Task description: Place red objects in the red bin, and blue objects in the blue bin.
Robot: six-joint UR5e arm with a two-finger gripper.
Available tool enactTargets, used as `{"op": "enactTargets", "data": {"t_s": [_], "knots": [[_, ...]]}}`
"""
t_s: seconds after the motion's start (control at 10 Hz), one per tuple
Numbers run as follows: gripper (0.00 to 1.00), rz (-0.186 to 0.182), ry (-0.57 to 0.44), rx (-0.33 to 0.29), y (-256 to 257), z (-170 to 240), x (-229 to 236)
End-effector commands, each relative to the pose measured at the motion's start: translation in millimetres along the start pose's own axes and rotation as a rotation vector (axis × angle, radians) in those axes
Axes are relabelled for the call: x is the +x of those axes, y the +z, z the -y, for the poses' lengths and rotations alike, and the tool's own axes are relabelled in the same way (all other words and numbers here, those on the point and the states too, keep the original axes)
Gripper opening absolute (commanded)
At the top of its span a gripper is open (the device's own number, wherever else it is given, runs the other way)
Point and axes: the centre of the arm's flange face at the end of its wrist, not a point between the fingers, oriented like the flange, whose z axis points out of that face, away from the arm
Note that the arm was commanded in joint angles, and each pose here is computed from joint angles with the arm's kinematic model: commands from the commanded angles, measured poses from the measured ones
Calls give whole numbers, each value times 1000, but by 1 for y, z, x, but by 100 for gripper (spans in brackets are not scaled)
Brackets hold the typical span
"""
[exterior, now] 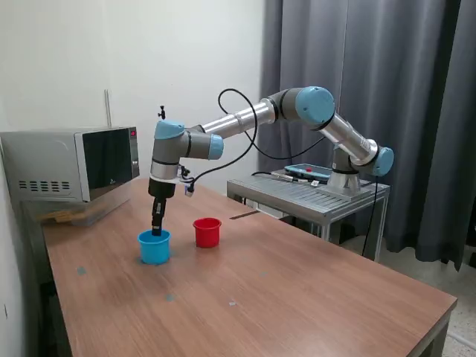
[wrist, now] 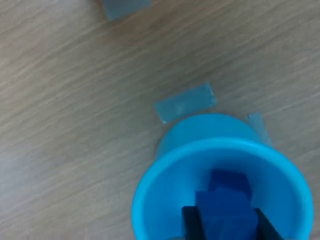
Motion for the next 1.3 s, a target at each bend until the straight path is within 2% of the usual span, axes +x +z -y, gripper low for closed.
{"op": "enactTargets", "data": {"t_s": [0.0,0.4,0.5,1.2], "knots": [[0,-2,-10,-8,-2,-2,0],[0,-3,-20,-10,-2,0,4],[100,-3,-22,-8,-2,1,5],[100,-4,-34,-6,-2,5,13]]}}
